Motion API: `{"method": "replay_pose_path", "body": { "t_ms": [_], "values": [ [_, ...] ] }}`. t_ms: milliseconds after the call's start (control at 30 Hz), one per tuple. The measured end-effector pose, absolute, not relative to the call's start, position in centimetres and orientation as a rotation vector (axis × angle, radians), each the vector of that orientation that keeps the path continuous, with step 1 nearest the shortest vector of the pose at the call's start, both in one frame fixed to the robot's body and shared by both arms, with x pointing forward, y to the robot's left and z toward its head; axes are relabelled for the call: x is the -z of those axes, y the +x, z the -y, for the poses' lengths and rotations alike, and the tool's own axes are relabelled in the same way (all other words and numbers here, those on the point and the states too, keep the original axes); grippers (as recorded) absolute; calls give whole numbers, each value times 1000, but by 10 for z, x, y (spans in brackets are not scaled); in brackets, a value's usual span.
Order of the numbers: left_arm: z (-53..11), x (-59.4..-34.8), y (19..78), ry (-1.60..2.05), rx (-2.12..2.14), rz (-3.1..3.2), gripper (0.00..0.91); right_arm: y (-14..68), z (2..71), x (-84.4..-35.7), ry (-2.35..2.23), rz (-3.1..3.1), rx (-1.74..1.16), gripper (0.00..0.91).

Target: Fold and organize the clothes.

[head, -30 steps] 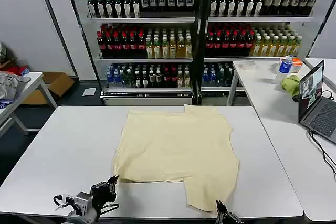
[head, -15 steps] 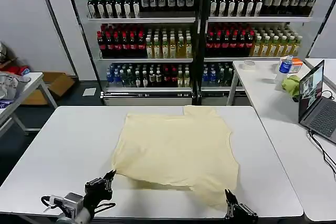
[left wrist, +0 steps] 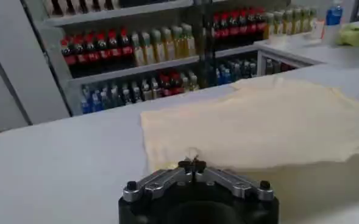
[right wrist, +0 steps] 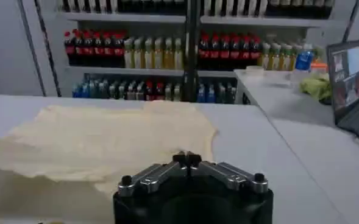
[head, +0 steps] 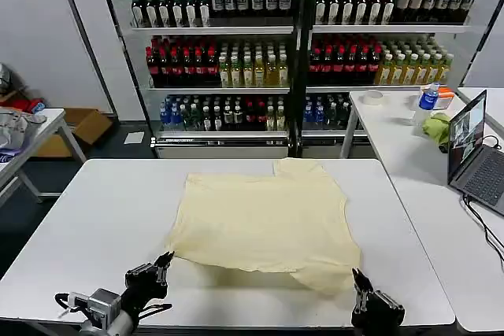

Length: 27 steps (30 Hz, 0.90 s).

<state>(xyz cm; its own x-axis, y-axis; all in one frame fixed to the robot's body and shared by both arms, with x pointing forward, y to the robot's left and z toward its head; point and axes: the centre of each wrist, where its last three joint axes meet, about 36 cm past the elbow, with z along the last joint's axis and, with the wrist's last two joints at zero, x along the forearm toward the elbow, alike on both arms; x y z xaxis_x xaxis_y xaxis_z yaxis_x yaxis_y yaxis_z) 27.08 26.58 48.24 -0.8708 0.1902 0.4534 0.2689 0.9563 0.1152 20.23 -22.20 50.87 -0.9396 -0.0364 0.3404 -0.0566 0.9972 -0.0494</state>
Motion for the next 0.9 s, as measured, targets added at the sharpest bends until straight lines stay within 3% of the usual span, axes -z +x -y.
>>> {"method": "replay_pose_path", "body": {
  "t_ms": [900],
  "values": [
    [-282, -444, 345, -352, 287, 2617, 10, 325, 242, -475, 195, 2843, -169, 0]
  ]
}}
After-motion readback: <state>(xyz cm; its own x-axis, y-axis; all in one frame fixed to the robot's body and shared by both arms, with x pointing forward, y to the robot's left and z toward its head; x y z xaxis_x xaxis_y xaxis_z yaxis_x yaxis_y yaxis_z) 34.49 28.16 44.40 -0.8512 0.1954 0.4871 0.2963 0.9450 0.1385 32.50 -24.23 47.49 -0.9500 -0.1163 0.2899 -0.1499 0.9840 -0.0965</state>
